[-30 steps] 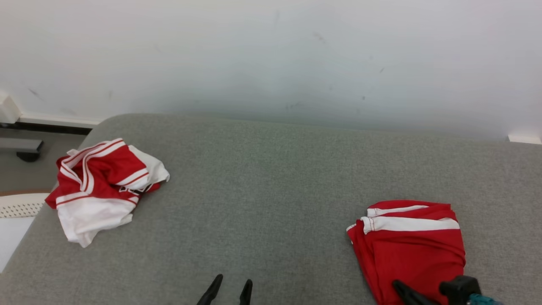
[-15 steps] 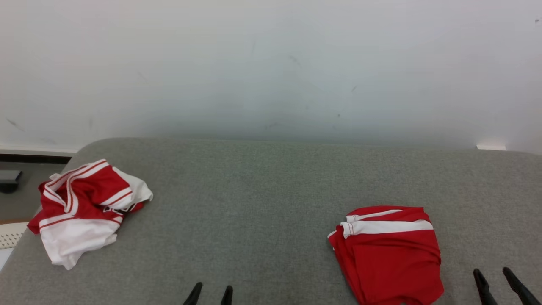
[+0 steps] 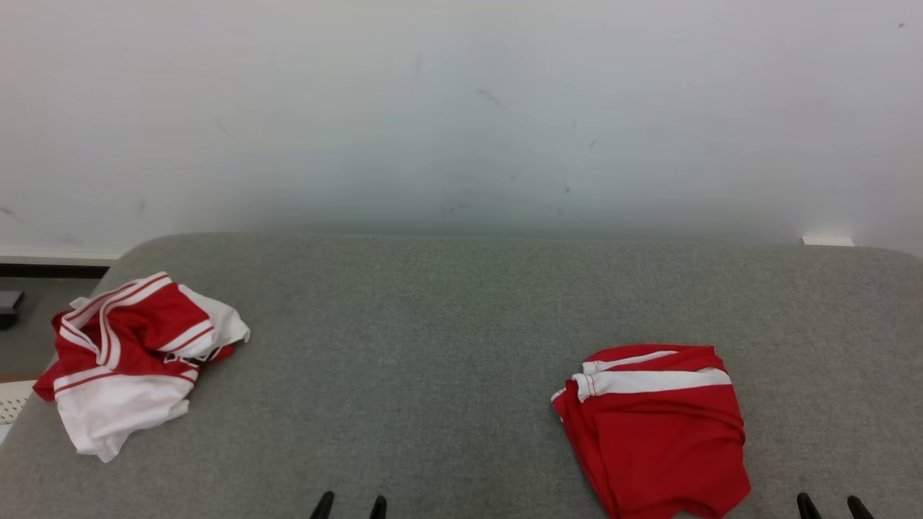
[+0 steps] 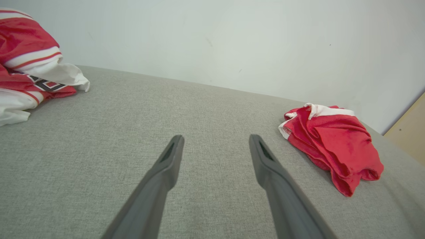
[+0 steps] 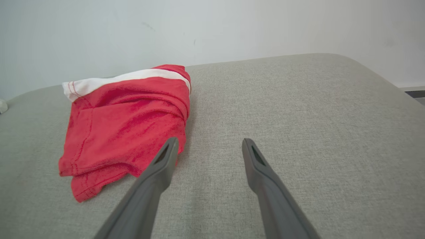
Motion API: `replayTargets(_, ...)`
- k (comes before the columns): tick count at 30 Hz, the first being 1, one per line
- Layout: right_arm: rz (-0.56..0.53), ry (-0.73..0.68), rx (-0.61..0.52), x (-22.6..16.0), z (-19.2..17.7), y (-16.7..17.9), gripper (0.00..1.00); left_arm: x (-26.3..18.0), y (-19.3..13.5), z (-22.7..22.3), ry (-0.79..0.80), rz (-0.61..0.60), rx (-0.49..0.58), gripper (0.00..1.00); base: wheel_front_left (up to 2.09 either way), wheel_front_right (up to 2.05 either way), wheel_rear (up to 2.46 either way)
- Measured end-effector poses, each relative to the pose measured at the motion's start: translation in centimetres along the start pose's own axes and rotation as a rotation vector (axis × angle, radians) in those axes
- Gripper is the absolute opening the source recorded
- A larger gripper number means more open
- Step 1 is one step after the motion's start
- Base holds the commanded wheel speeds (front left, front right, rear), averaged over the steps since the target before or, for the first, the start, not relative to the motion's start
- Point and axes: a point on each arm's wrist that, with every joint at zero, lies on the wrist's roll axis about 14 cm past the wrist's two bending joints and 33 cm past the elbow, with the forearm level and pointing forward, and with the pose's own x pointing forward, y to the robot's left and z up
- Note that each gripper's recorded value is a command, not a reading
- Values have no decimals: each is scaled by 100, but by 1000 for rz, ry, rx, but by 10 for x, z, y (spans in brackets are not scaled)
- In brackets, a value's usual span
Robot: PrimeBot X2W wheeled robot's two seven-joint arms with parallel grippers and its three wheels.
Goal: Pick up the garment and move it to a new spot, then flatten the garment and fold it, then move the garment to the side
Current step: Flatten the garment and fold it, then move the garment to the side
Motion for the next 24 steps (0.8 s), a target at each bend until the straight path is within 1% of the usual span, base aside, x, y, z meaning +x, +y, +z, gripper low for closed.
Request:
replayTargets(3,53,40,48,10,9,15,100,1,-1,-1,5,2,-16,100,0,0,0)
replayTargets(4,81,68,44,13,12,21,100,1,-1,-3,9,4,-20,100,0,0,0)
replayTargets(8,141,206,20,29,22,26,100,4,0,-6,22,6,-25,100,0,0,0)
replayTargets(12,198,335,57,51,28,41,100,10,7,-4,18,24,-24,100,0,0,0)
replayTargets(14,218,416,70,61,22,47,100,14,10,-4,19,33,-24,100,0,0,0)
replayTargets(19,206,611,31,80,-10,46,100,22,18,-3,17,53,-25,100,0,0,0)
replayTargets(22,204,683,24,90,-28,49,100,25,24,-3,17,70,-28,100,0,0,0)
replayTargets(24,211,722,44,95,-37,55,100,26,27,-3,20,80,-28,100,0,0,0)
